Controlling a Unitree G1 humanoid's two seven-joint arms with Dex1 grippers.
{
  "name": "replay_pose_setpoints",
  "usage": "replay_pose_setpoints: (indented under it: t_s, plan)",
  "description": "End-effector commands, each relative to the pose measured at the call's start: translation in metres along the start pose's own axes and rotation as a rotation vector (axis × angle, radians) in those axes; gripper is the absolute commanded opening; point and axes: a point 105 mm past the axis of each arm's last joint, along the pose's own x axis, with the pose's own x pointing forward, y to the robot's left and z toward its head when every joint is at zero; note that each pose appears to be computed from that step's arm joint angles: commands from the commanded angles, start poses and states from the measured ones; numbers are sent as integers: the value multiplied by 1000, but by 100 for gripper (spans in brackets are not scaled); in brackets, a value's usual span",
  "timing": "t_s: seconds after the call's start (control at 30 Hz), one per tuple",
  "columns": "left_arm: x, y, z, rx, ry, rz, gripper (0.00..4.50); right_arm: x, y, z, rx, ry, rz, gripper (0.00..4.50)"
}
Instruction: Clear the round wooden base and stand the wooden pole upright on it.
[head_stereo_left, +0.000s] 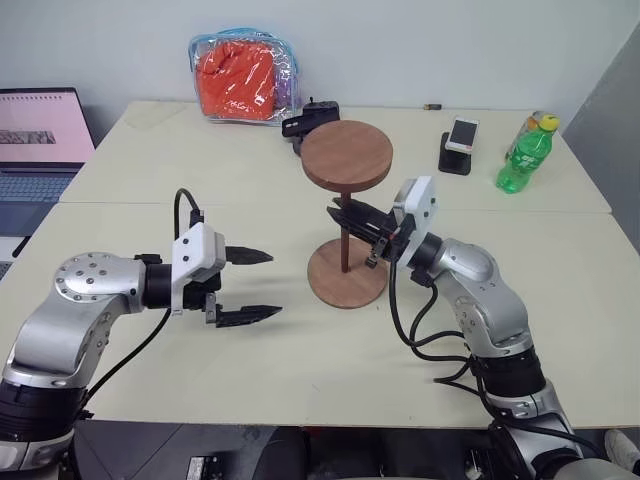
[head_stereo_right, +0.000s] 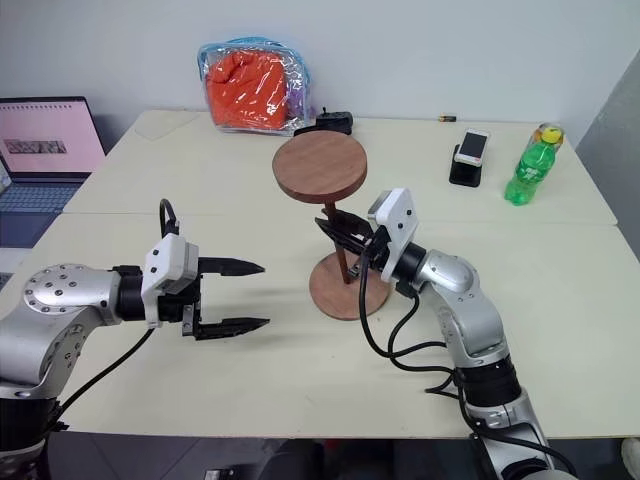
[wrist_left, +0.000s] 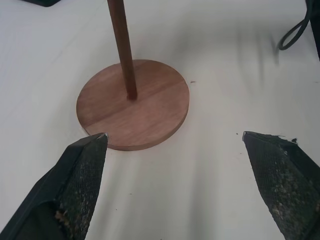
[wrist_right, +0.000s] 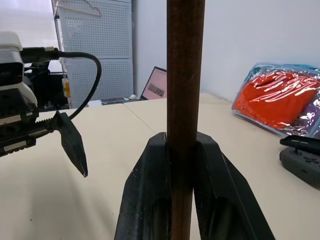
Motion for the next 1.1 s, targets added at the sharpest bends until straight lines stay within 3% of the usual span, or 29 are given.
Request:
replay_pose_setpoints:
  t_s: [0.03,1.1]
  plan:
    - [-3,2,6,48,-2,3,450,0,-3,8,-21,-30,-2,24]
    - [-5,4,0,68,3,11,450,1,-6,-17,0,104,2,24]
